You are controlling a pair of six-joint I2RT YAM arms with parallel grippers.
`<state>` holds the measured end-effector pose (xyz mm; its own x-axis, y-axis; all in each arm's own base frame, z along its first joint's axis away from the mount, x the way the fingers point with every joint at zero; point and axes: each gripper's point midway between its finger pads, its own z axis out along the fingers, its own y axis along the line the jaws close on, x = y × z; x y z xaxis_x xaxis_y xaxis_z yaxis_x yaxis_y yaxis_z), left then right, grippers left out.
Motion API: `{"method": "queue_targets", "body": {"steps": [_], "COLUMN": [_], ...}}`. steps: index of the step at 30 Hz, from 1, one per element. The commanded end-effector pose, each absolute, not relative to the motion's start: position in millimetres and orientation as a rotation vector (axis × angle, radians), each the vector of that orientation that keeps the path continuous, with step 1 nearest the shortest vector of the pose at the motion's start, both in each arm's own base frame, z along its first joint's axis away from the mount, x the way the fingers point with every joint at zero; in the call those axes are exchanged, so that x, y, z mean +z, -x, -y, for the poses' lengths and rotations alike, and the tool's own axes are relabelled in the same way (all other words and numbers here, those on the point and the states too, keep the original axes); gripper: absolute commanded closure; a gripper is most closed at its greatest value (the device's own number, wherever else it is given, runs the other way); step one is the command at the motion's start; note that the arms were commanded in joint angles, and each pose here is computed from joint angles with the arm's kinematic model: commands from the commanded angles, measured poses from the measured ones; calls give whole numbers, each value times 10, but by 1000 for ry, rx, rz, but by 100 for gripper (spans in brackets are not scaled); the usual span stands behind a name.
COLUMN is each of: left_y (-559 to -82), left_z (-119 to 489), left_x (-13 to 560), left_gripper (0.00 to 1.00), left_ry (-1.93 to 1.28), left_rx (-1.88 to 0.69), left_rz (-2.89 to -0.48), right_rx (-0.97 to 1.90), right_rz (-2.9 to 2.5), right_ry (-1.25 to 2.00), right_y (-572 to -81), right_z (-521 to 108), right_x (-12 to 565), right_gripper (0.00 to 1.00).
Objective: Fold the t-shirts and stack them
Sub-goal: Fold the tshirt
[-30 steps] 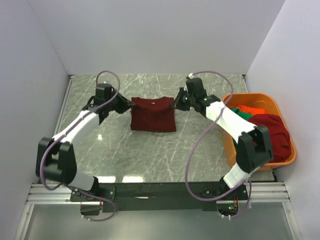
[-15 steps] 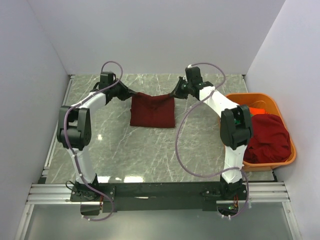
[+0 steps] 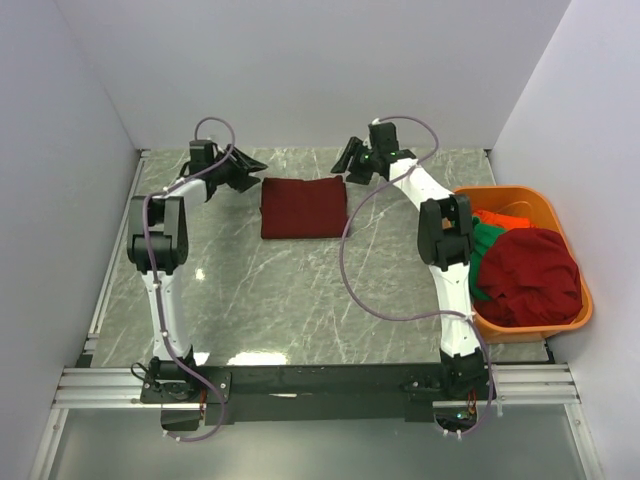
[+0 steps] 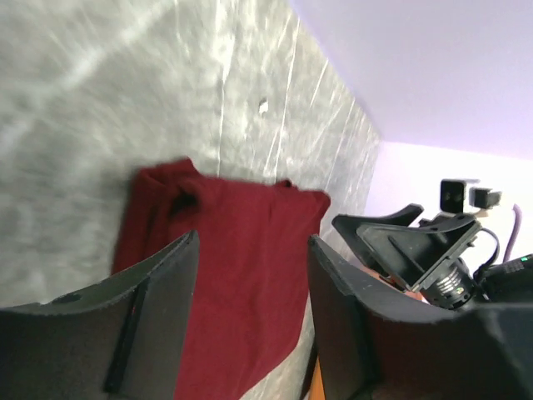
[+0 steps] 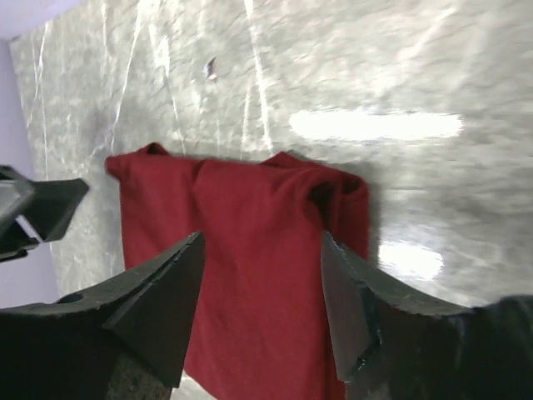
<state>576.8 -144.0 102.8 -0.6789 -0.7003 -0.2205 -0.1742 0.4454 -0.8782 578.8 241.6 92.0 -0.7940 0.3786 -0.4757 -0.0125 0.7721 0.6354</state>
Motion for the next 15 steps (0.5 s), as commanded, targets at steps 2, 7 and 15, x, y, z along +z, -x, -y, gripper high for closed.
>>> {"method": "queue_targets", "body": {"steps": [2,7,15], "left_y": [-5885,-5741,-5505], "left_z": [1137,1142,1924], "left_x": [1731,1753,1220], "left_gripper": [40,63,96], "left_ry": [603,634,570], "left_rx": [-1198,-1120,-1204], "left_rz": [-1943,-1980,-2128], "right_rx": [816,822,962], "right_rz": [-2234,-2226,-2309], "right_ry": [-251,-254,-177], "right_y": [-5934,-5652,-5300], "right_z": [-2167,-2212,-2847], "right_x": [1549,1722,1333], "right_gripper": [34,36,39]}}
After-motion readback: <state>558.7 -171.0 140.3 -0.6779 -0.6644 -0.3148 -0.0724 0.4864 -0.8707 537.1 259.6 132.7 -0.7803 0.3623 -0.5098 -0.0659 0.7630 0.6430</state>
